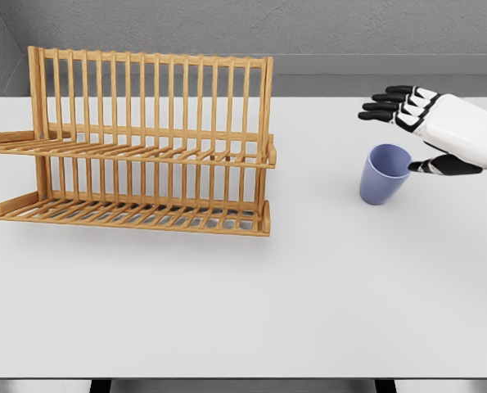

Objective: Right arm put cup on second shelf

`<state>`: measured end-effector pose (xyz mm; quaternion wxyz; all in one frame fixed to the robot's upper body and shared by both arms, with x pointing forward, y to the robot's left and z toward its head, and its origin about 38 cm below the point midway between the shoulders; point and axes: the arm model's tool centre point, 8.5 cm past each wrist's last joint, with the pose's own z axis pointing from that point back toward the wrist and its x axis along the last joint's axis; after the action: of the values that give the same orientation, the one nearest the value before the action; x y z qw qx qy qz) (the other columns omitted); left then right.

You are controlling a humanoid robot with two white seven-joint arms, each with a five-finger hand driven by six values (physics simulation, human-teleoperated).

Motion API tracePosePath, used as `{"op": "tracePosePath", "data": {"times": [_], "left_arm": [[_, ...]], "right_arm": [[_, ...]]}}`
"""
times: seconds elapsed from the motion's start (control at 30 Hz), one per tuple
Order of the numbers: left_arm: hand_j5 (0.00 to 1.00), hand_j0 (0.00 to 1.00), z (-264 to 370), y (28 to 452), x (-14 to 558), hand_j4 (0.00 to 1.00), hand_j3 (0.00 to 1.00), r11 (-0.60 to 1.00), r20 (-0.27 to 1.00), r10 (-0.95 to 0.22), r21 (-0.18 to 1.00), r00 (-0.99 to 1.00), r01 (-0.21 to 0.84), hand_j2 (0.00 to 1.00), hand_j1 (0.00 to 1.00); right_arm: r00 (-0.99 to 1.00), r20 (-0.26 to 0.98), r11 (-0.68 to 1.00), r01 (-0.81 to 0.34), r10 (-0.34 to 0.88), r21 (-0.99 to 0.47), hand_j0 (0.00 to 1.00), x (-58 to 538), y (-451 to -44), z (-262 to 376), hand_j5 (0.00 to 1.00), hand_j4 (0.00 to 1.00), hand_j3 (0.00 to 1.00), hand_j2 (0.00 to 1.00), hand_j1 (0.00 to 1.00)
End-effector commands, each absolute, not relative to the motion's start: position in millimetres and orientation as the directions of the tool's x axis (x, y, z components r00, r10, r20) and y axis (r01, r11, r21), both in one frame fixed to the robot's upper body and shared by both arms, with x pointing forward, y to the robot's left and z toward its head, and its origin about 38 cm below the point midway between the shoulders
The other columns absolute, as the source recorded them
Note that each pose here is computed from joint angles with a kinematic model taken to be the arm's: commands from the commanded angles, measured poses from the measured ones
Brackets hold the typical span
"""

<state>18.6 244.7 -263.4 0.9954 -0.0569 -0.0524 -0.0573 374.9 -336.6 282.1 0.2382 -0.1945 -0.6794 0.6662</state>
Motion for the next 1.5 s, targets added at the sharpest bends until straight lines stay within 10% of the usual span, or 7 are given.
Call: {"op": "tracePosePath", "data": {"times": [0.0,0.5,0.8,1.47], "left_arm": [[1.0,1.0,-263,245,19,1.0,1.0,0.987,0.111,-0.108,-0.108,0.988,0.12,1.0,1.0],[1.0,1.0,-263,245,19,1.0,1.0,0.987,0.111,-0.108,-0.108,0.988,0.12,1.0,1.0],[1.0,1.0,-263,245,19,1.0,1.0,0.987,0.111,-0.108,-0.108,0.988,0.12,1.0,1.0],[1.0,1.0,-263,245,19,1.0,1.0,0.987,0.111,-0.108,-0.108,0.988,0.12,1.0,1.0]], "right_arm": [[-0.811,0.075,0.047,-0.058,0.581,-0.997,1.0,374,-337,284,1.0,1.0,1.0,1.0,1.0],[-0.591,0.165,-0.084,-0.371,0.789,-0.925,1.0,416,-422,241,1.0,1.0,1.0,1.0,1.0],[-0.702,0.153,-0.211,-0.403,0.696,-0.891,1.0,459,-352,248,1.0,1.0,1.0,1.0,1.0],[-0.669,0.194,-0.212,-0.474,0.717,-0.854,1.0,466,-354,219,1.0,1.0,1.0,1.0,1.0]]}}
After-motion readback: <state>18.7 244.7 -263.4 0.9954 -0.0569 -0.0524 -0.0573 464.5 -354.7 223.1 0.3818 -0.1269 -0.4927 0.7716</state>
